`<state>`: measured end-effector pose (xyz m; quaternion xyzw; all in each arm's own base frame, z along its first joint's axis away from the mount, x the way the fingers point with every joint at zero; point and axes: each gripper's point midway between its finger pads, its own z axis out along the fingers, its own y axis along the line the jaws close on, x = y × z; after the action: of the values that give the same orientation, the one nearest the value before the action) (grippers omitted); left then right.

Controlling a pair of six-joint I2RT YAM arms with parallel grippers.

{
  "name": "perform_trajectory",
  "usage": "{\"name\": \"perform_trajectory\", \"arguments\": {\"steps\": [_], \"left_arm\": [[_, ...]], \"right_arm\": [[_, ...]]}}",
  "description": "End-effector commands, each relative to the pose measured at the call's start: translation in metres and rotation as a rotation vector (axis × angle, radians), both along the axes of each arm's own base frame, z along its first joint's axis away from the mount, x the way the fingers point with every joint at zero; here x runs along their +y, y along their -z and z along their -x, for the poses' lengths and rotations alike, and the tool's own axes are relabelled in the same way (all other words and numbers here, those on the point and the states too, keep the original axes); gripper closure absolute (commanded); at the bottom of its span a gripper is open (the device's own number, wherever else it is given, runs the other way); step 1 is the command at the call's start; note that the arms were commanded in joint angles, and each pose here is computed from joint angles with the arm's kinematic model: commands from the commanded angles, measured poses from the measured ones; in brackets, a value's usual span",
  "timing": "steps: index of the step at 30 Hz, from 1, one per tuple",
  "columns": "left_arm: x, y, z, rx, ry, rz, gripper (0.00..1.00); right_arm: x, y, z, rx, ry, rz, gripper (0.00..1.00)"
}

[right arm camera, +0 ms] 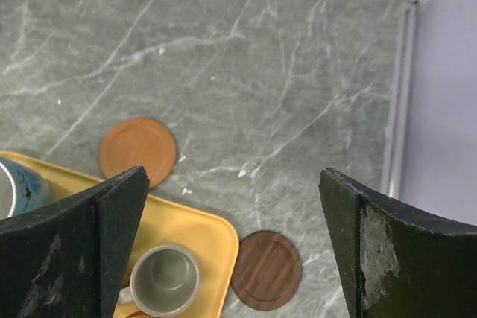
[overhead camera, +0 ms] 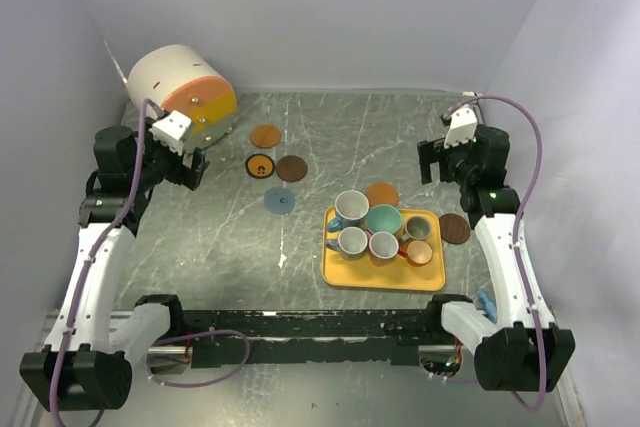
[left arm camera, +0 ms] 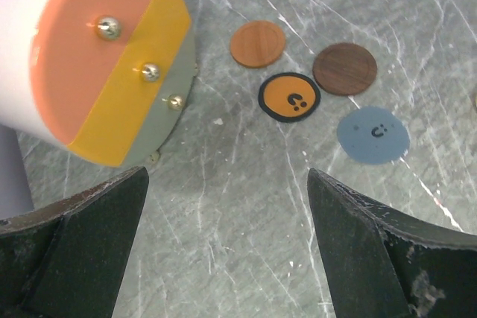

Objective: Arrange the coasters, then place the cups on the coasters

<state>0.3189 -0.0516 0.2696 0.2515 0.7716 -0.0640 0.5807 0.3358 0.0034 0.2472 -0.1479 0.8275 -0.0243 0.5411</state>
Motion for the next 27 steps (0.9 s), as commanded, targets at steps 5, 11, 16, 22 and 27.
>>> {"name": "perform_trajectory", "arguments": {"steps": [5, 11, 16, 22, 27], "left_arm": [[-0.04, 0.051, 0.003, 0.099, 0.191, -0.132, 0.0], [-0.072, 0.073, -0.013, 0.13, 0.252, -0.165, 0.0], [-0.104, 0.091, -0.033, 0.155, 0.299, -0.151, 0.03], [-0.145, 0.118, -0.055, 0.209, 0.321, -0.128, 0.06], [-0.166, 0.153, -0.074, 0.324, 0.286, -0.058, 0.15]], "right_arm": [[0.019, 0.046, -0.009, 0.047, -0.07, -0.085, 0.0], [0.013, 0.039, -0.005, 0.017, -0.078, -0.084, 0.0], [0.016, 0.036, 0.001, 0.023, -0.132, -0.084, 0.0], [0.017, 0.039, 0.013, 0.039, -0.174, -0.096, 0.0], [0.015, 0.042, 0.017, 0.042, -0.167, -0.099, 0.0]]}}
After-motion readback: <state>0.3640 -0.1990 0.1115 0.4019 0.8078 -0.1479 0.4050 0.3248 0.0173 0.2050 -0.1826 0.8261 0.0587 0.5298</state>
